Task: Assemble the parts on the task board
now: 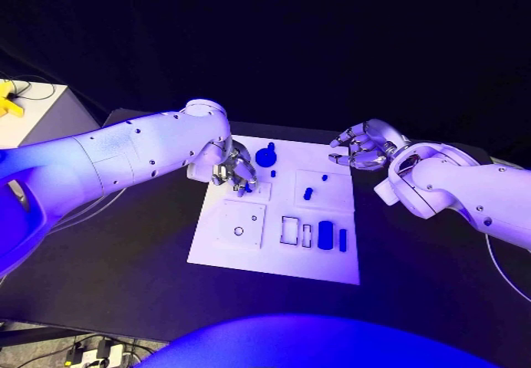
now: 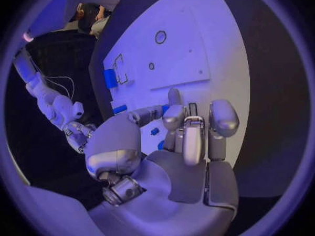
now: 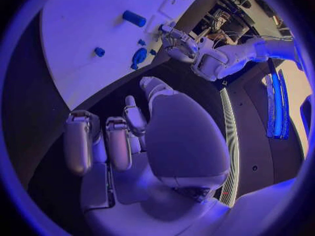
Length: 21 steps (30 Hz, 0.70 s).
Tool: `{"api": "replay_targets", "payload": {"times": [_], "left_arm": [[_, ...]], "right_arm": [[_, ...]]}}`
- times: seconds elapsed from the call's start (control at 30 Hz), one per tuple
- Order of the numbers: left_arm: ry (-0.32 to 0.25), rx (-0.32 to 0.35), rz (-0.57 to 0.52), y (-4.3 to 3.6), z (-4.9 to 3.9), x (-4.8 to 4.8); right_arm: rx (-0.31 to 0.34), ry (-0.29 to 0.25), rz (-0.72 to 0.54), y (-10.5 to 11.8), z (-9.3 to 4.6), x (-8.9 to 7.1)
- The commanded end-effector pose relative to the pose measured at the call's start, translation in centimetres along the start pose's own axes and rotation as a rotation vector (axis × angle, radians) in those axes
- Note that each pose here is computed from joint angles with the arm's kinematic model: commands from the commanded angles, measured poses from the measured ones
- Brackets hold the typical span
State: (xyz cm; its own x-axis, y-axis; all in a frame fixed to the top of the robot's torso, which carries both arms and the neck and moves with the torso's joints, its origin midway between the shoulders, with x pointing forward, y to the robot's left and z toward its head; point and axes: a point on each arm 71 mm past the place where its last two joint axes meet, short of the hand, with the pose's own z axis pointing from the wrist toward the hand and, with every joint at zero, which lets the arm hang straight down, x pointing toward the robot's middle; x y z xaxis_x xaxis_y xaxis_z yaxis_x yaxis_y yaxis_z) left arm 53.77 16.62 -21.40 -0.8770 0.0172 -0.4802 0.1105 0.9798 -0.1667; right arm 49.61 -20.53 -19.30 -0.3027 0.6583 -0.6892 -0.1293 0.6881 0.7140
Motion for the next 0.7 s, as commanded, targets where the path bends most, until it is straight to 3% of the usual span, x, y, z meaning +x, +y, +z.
{"api": "replay_targets", "payload": {"times": [0.03, 0.37, 0.7], "left_arm": [[0.012, -0.007, 0.009, -0.28, 1.02, 1.11], [-0.028, -0.024, 0.017, -0.31, 1.09, 0.78], [-0.011, -0.031, 0.033, -0.31, 1.15, 0.84]], "right_arm": [[-0.013, 0.014, -0.008, 0.11, -0.02, 0.13], [-0.013, 0.015, -0.009, 0.12, -0.01, 0.16], [-0.013, 0.016, -0.009, 0.12, -0.01, 0.16]]}}
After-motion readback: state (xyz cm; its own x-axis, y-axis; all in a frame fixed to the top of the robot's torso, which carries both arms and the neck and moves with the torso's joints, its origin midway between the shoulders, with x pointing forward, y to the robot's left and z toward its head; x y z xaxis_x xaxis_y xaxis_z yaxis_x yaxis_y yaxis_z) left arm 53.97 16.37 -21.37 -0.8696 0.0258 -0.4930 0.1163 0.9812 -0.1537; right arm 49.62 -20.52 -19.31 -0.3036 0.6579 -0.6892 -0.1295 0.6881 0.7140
